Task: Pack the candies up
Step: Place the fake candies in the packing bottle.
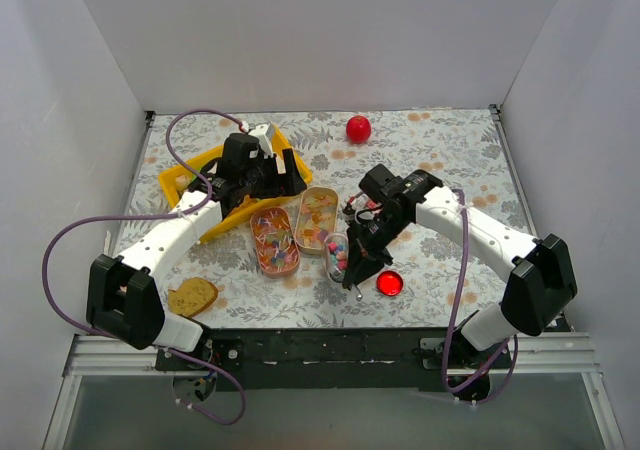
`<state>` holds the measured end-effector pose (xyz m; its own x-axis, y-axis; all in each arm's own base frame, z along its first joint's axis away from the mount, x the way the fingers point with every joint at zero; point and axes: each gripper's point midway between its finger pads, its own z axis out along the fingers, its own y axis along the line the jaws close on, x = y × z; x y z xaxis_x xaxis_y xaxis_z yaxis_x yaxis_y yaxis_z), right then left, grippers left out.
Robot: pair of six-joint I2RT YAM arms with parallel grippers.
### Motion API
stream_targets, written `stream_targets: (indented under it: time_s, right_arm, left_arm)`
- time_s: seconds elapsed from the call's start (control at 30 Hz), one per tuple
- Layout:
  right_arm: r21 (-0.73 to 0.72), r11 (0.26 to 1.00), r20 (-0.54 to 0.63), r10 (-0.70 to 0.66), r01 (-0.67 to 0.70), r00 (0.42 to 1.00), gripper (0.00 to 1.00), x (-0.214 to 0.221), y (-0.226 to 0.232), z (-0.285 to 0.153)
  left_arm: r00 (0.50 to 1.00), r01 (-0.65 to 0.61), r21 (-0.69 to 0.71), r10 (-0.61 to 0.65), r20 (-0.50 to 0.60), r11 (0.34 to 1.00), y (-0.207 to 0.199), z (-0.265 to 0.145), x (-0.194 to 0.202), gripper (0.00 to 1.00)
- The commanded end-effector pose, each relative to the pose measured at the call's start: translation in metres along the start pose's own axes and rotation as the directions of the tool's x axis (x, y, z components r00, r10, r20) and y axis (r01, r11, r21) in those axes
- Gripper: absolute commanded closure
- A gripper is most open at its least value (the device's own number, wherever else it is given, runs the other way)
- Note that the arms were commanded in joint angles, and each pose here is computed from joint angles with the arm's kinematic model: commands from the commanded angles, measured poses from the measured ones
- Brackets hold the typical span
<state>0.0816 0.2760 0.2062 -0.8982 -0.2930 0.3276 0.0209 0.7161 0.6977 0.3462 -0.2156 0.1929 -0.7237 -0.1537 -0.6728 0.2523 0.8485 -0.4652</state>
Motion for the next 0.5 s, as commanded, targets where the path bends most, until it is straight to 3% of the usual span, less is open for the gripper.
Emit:
stream_targets:
  time_s: [0.0,0.47]
  right_arm:
    - [-0.090,0.996,-0.057,0.012,-0.017,0.998,0.99,0.0049,0.0123,-0.0008]
    - [-0.202,0.975,-0.084,0.075,-0.091,0.994,0.99,0.0032,0.0183,-0.0058]
  left_arm:
    - [0.999,-0.007,0.009,0.007,0.034,1.000,-0.0044,-0.0121,-0.0085,0.16]
    - [1.000,0.000,0.005,0.000,0.031,1.000,-0.0034,-0.0115,-0.0068,0.17]
